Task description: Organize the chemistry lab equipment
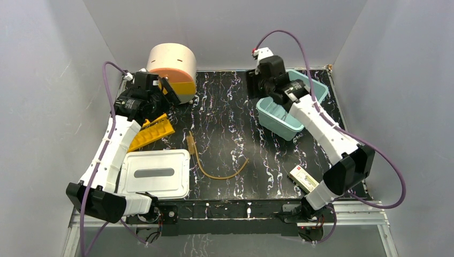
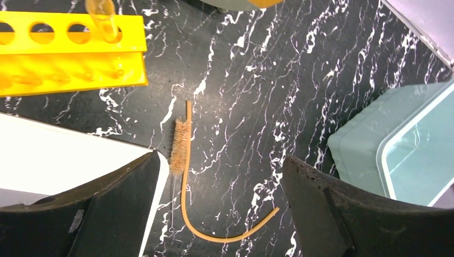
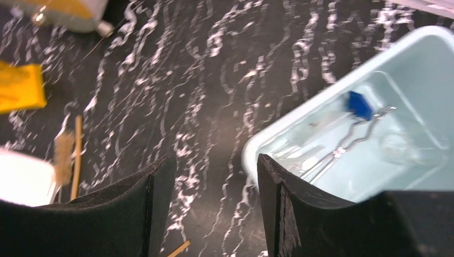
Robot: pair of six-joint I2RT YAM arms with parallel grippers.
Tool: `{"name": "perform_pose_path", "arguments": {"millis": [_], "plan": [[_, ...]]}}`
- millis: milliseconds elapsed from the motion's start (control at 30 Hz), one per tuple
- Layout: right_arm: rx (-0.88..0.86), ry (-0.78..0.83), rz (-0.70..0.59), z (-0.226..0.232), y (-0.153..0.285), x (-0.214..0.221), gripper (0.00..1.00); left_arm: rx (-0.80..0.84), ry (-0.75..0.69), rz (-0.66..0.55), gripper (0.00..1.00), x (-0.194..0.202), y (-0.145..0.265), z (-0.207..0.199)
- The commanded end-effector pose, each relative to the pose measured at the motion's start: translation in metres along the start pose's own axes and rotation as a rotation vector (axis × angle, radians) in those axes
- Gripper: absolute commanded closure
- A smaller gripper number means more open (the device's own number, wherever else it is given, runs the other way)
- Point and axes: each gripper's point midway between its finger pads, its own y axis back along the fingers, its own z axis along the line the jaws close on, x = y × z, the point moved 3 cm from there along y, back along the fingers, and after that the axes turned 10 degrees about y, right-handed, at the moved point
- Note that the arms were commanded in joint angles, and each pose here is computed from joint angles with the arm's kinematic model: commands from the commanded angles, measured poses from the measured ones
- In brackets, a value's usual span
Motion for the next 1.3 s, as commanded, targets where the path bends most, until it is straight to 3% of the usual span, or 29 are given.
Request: {"name": "perform_pose_path", "arguments": {"millis": [0, 267, 633, 733, 900, 1267], "plan": [[-0.15, 0.061, -0.047, 0.062, 0.01, 0.011, 0.35, -0.057, 0.031, -0.109, 0.14, -0.021, 0.017, 0.007], [-0.422, 0.223, 0.103, 0.187, 0.005, 0.1, 0.35, -0.071, 0.029, -0.2, 0.04, -0.046, 0.029, -0.002], [-0.666, 0.542, 0.278, 0.278, 0.002, 0.18, 0.35, -0.046, 0.066, -0.176, 0.02, -0.044, 0.029, -0.008], [-0.668, 0.6, 0.343, 0.293, -0.003, 0.198, 0.36, -0.046, 0.067, -0.171, 0.02, -0.043, 0.028, -0.009], [-0.619, 0.619, 0.36, 0.302, -0.015, 0.209, 0.49, -0.05, 0.067, -0.152, 0.02, -0.038, 0.024, -0.006], [-0.649, 0.615, 0.406, 0.314, -0.023, 0.227, 0.54, -0.065, 0.064, -0.149, 0.02, -0.037, 0.018, -0.005]]}}
